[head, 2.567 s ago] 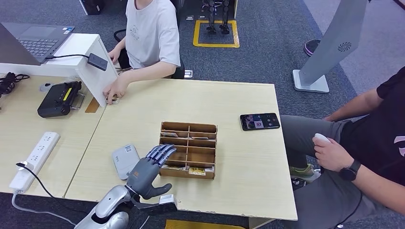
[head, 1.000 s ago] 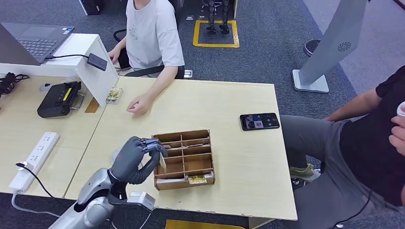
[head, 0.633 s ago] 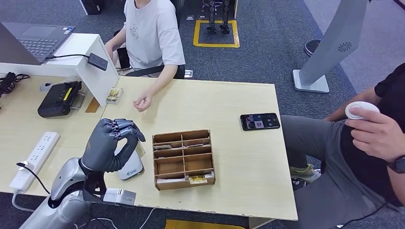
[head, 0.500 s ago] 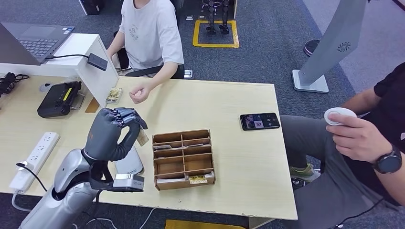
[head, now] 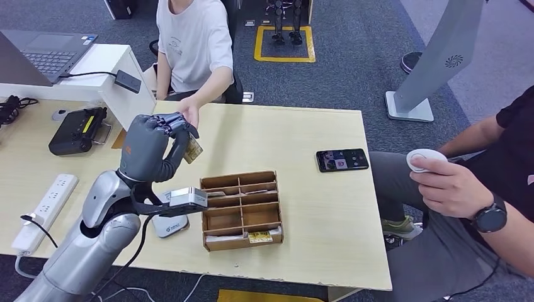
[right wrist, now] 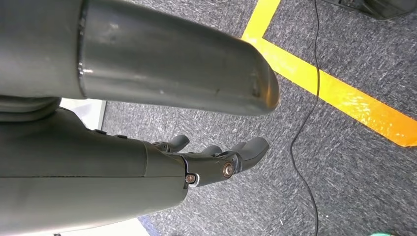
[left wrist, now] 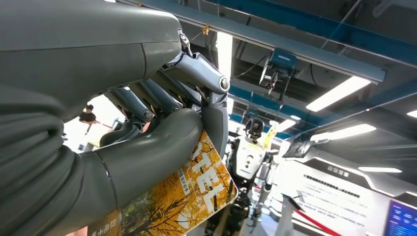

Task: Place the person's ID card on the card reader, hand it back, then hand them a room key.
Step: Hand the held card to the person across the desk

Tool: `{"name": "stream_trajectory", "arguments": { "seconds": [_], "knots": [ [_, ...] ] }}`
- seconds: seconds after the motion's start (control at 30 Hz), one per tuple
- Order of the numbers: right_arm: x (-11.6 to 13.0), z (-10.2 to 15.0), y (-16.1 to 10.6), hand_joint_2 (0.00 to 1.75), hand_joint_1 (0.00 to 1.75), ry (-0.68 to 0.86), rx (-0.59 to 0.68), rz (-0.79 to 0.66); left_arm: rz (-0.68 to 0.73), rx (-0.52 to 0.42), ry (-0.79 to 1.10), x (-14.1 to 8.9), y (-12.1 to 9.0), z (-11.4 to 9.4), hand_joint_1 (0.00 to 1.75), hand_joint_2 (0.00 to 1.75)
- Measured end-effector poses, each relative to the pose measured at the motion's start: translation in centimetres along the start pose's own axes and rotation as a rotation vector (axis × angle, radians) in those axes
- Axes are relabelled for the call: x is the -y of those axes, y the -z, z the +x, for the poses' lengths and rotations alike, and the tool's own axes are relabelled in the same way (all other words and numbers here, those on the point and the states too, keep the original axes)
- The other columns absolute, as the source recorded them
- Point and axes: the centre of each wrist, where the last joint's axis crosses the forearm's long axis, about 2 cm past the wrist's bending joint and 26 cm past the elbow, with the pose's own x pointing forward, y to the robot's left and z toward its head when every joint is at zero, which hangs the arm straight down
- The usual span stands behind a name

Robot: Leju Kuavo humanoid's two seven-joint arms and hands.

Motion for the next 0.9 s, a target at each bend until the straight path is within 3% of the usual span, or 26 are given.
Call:
{"name": "stream_trajectory", "arguments": {
  "seconds": [0.13,0.3,0.6,0.83,0.87,0.9],
  "knots": [
    [0.2,0.1,0.1,0.0,0.0,-0.018,0.0,-0.001,0.0,-0.109,0.171,0.7,1.5,-1.2,1.75,1.75],
    [0.3,0.3,0.1,0.0,0.0,-0.024,-0.012,-0.002,0.001,-0.165,0.232,1.7,2.0,-3.3,1.75,1.75],
    [0.3,1.6,0.3,0.0,0.0,-0.114,-0.024,0.014,0.004,-0.259,0.257,0.6,-0.2,-7.2,1.75,1.75],
    [0.5,2.7,0.5,0.0,0.0,-0.132,-0.005,0.014,-0.015,-0.3,0.279,0.1,-1.8,-8.5,1.74,1.75],
    [0.5,2.8,0.5,0.0,0.0,-0.133,-0.003,0.013,-0.017,-0.303,0.28,0.0,-1.9,-8.6,1.6,1.75],
    [0.6,2.9,0.5,0.0,0.0,-0.134,-0.001,0.012,-0.018,-0.306,0.282,0.0,-2.0,-8.7,1.17,1.75]
  ]
}}
